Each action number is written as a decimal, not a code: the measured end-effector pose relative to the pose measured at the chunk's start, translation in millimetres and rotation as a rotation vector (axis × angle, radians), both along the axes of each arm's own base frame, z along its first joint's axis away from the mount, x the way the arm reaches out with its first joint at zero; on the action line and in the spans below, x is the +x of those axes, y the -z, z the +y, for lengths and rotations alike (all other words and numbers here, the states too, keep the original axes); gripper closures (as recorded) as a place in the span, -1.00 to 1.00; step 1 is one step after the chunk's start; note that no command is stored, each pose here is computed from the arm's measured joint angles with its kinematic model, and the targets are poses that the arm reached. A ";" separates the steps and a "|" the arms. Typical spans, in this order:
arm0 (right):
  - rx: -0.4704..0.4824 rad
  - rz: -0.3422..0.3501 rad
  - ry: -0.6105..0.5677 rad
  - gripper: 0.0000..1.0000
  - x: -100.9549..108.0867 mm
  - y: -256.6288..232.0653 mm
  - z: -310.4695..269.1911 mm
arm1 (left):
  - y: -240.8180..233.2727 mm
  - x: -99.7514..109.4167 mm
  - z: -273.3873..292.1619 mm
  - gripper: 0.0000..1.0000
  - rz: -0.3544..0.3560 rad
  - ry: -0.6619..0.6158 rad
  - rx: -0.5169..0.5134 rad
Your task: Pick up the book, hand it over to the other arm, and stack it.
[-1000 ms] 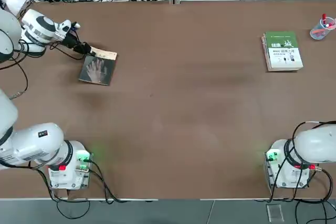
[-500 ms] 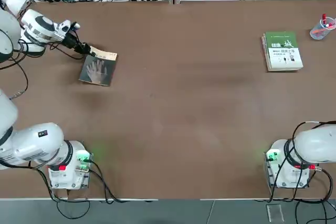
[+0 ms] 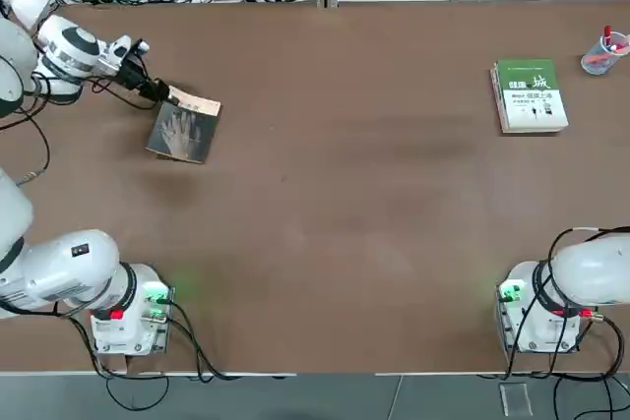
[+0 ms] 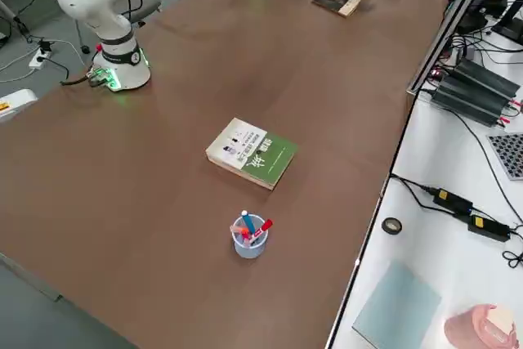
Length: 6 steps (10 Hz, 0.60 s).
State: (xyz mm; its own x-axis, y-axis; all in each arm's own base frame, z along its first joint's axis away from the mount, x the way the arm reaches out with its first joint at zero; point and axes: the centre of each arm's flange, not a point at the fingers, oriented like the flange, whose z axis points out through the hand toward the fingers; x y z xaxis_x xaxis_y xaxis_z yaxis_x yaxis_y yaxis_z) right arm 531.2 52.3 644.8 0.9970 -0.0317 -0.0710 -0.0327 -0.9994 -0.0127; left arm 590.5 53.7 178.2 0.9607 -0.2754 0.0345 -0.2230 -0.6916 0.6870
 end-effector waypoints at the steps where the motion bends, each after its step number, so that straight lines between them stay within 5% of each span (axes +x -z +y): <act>1: 0.000 0.000 0.000 -1.00 0.0 0.0 0.0 | -6.9 2.4 -1.3 0.96 0.010 0.001 -0.010; 6: 0.000 0.000 0.000 -1.00 0.0 0.0 0.0 | -43.5 7.8 -7.0 0.96 0.048 -0.013 -0.023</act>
